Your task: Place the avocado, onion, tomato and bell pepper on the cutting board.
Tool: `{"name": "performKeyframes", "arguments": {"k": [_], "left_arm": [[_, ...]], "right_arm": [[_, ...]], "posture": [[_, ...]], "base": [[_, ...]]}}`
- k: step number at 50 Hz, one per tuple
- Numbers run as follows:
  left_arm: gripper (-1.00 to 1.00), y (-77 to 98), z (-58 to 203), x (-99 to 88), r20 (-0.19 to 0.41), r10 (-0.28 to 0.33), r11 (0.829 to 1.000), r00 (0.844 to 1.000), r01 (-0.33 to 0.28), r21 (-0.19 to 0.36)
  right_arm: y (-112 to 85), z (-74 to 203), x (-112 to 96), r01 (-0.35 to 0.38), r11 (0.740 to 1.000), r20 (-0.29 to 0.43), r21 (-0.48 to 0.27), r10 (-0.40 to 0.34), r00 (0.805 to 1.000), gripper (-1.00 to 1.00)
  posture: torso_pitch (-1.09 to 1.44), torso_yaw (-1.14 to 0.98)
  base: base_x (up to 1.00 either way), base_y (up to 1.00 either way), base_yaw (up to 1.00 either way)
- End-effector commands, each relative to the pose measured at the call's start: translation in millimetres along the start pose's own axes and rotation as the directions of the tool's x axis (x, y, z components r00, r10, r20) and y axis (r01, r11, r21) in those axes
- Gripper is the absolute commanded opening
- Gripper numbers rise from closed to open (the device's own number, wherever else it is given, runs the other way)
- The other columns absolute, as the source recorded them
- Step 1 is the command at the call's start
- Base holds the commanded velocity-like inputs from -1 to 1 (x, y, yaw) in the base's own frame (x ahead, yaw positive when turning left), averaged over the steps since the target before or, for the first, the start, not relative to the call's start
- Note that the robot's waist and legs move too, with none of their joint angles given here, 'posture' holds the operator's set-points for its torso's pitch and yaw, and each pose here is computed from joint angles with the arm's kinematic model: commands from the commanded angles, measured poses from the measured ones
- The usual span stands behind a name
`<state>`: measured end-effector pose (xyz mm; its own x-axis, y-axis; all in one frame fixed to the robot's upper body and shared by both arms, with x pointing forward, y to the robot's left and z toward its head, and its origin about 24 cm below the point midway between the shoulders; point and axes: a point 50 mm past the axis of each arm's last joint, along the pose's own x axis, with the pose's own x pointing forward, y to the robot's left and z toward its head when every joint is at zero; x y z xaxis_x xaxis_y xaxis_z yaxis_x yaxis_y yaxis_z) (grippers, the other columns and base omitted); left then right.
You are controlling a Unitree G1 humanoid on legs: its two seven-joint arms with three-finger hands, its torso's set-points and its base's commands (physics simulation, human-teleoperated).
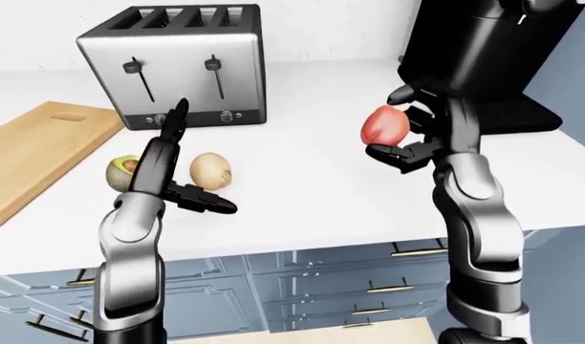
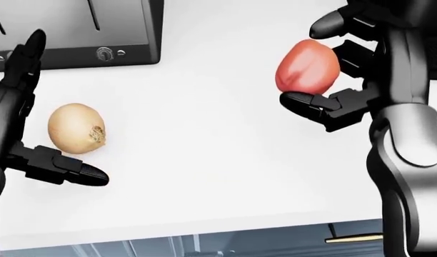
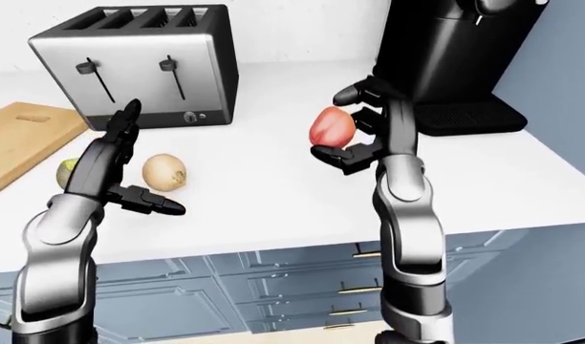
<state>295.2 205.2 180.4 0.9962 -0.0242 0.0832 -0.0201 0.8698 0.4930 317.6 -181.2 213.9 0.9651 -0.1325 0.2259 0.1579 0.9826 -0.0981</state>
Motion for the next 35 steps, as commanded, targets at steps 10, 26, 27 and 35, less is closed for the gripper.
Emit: {"name": "performKeyframes", "arguments": {"k": [10, 26, 27, 35], "left_arm": [[0.80, 4.8, 12.7, 10.2, 0.067, 0.030, 0.999, 0.997, -0.031, 0.012], [0.29, -2.6, 6.3, 17.2, 0.040, -0.001, 1.000, 0.999, 0.000, 0.031], [0.29, -2.5, 6.2, 17.2, 0.040, -0.001, 0.999, 0.999, 0.000, 0.032], [0.10, -4.4, 2.4, 16.1, 0.027, -0.010, 0.999, 1.000, 0.009, 0.045]], "right_arm": [[-2.1, 19.3, 0.1, 0.010, 1.000, 0.105, 0.008, -0.011, 0.994, -1.00], [-3.3, 21.7, 0.5, 0.006, 1.000, 0.109, 0.008, -0.006, 0.994, -1.00], [-3.4, 22.0, 0.3, 0.005, 1.000, 0.109, 0.008, -0.006, 0.994, -1.00], [-4.0, 22.5, -0.7, 0.006, 1.000, 0.112, 0.009, -0.006, 0.994, -1.00]], "posture": [[0.00, 0.00], [0.00, 0.00], [0.00, 0.00], [0.00, 0.00]], "base": [[0.00, 0.00, 0.00], [0.00, 0.00, 0.00], [0.00, 0.00, 0.00], [0.00, 0.00, 0.00]]}}
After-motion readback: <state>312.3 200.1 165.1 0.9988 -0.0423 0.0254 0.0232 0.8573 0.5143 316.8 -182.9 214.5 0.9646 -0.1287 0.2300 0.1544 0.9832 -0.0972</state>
